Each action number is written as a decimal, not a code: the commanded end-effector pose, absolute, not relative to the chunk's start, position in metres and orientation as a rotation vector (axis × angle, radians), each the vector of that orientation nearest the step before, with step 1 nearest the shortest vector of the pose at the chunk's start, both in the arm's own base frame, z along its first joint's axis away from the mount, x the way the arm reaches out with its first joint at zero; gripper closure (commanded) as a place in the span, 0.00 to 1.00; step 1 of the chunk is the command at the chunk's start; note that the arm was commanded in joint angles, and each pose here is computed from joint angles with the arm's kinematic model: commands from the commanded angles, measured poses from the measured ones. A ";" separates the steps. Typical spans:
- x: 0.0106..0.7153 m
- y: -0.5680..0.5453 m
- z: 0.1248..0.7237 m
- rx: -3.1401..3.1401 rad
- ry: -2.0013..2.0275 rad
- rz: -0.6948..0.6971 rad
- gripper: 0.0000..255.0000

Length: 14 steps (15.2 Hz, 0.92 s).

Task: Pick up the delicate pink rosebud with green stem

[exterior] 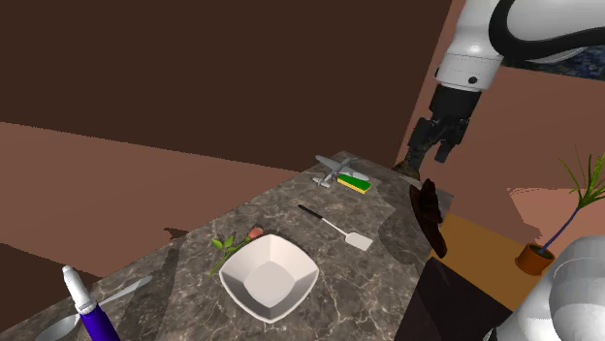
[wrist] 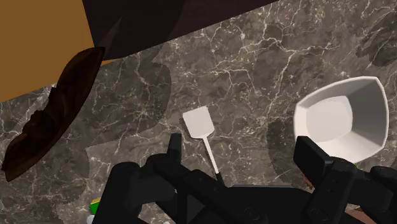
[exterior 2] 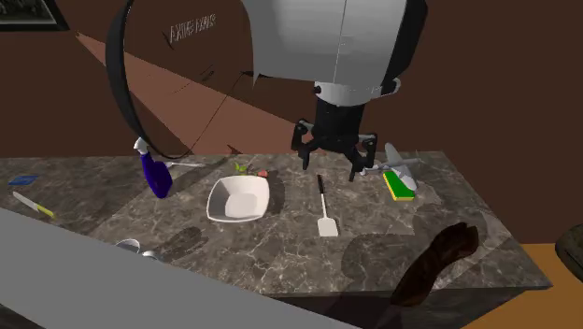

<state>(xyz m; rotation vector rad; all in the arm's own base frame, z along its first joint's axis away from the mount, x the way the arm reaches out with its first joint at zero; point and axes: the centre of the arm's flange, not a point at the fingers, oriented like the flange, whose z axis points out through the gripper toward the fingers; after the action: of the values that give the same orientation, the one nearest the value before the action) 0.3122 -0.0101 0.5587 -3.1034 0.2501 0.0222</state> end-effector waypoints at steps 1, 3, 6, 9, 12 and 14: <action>0.312 -0.010 0.559 -3.103 0.250 0.022 0.00; 0.328 -0.003 0.541 -3.094 0.196 0.003 0.00; 0.351 0.010 0.516 -3.079 0.117 -0.025 0.00; 0.374 0.024 0.491 -3.061 0.038 -0.053 0.00; 0.397 0.040 0.466 -3.041 -0.041 -0.081 0.00; 0.412 0.051 0.451 -3.027 -0.092 -0.099 0.00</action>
<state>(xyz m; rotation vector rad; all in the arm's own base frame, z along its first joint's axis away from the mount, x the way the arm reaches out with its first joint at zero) 0.4063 0.0456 0.4616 -3.0345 -0.0659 -0.0866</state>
